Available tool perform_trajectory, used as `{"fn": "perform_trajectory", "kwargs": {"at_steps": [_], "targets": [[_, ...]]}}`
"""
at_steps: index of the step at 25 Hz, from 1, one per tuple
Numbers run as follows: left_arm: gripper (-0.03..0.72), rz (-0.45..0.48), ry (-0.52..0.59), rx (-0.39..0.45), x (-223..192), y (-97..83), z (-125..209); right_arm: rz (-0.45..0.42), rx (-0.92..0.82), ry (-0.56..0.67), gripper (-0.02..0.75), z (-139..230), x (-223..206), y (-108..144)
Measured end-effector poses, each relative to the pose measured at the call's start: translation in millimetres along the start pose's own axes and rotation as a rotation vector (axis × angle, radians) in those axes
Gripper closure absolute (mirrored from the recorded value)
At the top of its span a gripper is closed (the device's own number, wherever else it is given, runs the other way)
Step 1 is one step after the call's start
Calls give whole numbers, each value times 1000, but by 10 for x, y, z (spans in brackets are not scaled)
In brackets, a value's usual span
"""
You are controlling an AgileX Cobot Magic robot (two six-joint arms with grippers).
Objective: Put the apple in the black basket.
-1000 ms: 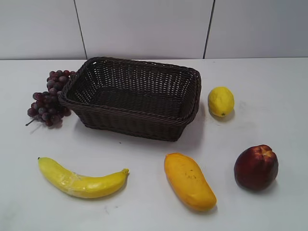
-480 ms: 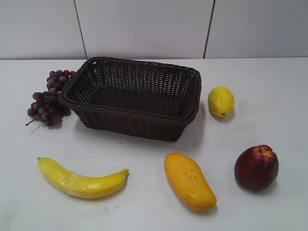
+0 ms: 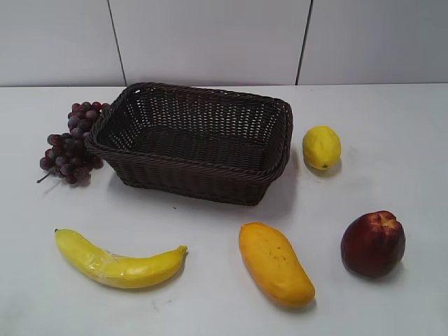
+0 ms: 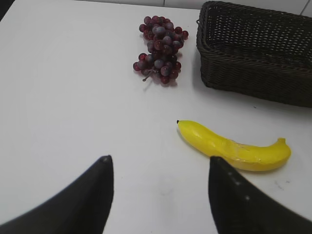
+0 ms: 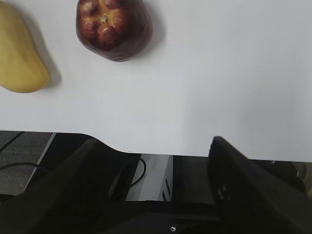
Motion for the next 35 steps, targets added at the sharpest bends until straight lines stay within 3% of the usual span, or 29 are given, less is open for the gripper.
{"fn": "perform_trajectory", "kwargs": {"at_steps": [7, 13, 27, 35], "targets": [[226, 0, 0, 0, 0, 0, 0, -9, 68, 46, 223, -286, -215, 341], [226, 0, 0, 0, 0, 0, 0, 79, 61, 102, 223, -428, -544, 511], [226, 0, 0, 0, 0, 0, 0, 120, -20, 143, 223, -650, -1276, 547], [226, 0, 0, 0, 0, 0, 0, 141, -25, 170, 246, -686, -1352, 548]]}}
Point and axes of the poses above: a point on each arm's last joint axis where the gripper is mounted, x pointing back along that axis away from the gripper, y along the wrist's bending axis when the last joint is at zero, z = x × y, the point moved 1 cm from there along -x, pointing out along that axis toward the gripper, and after that the axes turned 3 degrees about -x, right-handed, at the moved point
